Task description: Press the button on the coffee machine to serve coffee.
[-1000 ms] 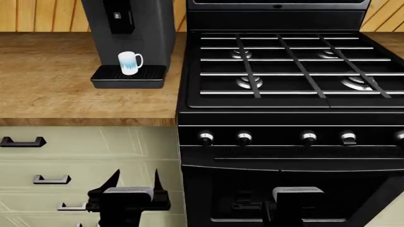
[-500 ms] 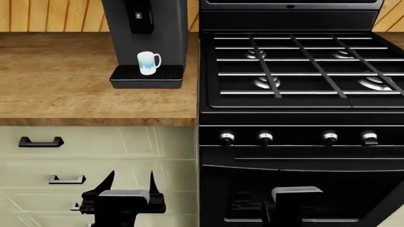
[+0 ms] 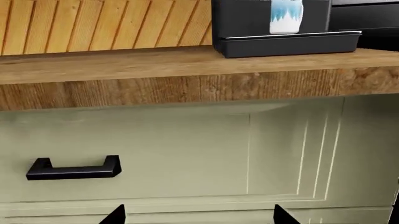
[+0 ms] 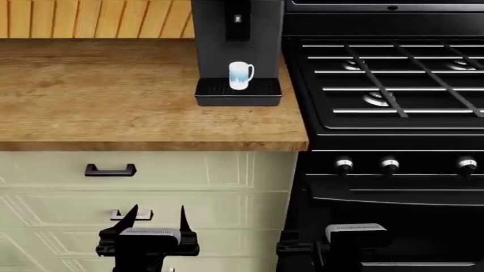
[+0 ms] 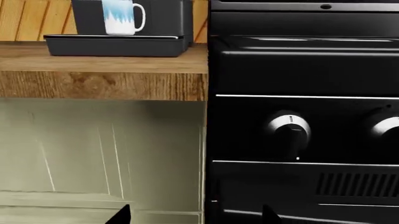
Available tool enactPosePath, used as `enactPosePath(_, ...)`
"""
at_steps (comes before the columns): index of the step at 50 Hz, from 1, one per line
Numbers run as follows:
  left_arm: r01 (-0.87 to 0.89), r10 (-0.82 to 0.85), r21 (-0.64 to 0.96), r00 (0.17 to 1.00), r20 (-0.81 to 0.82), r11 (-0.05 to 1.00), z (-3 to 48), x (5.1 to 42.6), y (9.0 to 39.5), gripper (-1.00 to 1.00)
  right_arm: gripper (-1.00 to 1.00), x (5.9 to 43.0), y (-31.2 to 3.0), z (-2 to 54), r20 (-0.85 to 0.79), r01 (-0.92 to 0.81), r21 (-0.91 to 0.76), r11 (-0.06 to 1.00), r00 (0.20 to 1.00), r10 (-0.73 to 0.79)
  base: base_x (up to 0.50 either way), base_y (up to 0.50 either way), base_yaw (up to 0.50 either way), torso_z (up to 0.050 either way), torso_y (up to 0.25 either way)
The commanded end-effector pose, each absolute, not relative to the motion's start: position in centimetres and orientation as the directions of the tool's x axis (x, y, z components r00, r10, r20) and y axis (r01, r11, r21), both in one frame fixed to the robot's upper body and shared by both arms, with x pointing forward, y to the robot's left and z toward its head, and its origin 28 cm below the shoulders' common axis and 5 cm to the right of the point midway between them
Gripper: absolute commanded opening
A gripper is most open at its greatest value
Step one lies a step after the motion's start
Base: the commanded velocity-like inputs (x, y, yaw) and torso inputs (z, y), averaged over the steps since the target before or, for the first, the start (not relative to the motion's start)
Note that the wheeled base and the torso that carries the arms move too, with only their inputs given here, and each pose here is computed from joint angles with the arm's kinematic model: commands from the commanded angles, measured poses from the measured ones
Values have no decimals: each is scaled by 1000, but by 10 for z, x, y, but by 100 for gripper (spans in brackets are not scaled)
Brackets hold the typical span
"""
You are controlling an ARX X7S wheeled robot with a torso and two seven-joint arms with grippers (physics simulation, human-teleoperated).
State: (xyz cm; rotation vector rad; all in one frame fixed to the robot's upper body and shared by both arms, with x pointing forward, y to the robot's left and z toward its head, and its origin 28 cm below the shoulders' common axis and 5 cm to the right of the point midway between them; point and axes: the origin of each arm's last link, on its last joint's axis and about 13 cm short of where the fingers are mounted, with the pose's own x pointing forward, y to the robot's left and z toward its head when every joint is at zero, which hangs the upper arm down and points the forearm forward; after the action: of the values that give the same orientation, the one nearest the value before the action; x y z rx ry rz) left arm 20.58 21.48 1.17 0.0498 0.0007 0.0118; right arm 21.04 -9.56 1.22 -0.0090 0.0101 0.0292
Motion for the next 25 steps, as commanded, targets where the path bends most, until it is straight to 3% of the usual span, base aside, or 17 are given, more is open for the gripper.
enactPosePath(1,-15,15,55,1000,-1,998,11,206,214,100,100,210,-96,12,-9,-24,-10,1000,1000,24,0,500,0,0,0)
enactPosePath(5,-8,8,55,1000,0,998,11,205,215,100,100,210,-96,12,-9,-23,-12,1000,1000,23,0,470,0,0,0)
enactPosePath(17,-20,20,51,1000,3,998,11,205,216,100,100,210,-96,12,-11,-21,-18,1000,1000,21,0,30,0,0,0)
enactPosePath(25,-24,23,43,1000,8,999,12,206,218,100,100,210,-96,12,-17,-22,-24,999,1000,22,0,0,0,44,0)
